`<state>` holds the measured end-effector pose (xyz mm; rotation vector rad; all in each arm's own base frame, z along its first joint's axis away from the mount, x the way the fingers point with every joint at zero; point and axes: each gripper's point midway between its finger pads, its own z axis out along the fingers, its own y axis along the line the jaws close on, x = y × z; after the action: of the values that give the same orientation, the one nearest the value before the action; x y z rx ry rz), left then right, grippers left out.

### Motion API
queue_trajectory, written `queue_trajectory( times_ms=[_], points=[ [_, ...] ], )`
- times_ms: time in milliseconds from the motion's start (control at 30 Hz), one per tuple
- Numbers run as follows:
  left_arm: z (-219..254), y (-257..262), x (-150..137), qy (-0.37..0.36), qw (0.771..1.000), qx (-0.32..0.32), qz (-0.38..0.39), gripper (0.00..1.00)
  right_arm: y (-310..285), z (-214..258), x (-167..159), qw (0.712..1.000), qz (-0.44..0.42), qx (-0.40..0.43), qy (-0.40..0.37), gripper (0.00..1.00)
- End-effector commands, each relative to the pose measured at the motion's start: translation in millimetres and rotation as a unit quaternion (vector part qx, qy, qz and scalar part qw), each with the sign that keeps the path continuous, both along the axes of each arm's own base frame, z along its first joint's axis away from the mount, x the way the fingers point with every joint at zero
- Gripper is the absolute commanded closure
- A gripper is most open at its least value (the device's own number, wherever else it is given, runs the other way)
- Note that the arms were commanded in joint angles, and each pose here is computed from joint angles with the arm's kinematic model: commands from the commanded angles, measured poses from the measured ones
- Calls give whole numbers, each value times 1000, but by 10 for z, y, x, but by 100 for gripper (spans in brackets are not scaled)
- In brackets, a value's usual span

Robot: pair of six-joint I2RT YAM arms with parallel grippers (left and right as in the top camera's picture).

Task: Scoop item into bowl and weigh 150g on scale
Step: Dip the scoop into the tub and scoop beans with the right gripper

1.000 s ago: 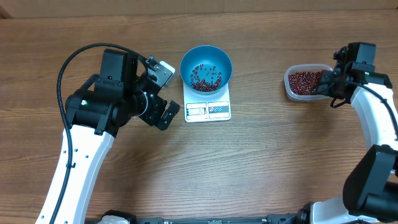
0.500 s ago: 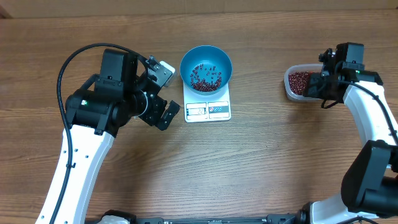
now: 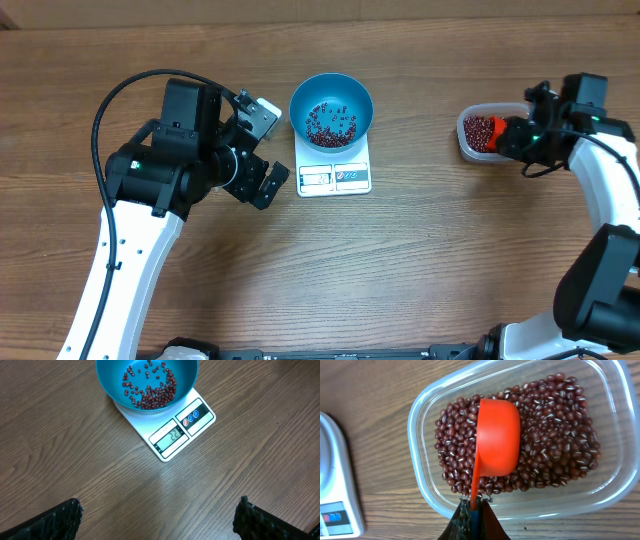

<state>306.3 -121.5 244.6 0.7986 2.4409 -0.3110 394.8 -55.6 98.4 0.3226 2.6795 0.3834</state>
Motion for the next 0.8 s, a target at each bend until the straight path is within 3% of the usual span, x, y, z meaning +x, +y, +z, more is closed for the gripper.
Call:
queue_trajectory(
  times_ms=[0, 767],
  points=[
    [115, -34, -1, -11, 1000, -14, -2, 0, -4, 99, 35, 998, -11, 62, -20, 96],
    [115, -34, -1, -11, 1000, -14, -2, 0, -328, 338, -71, 975, -78, 200, -53, 96]
  ],
)
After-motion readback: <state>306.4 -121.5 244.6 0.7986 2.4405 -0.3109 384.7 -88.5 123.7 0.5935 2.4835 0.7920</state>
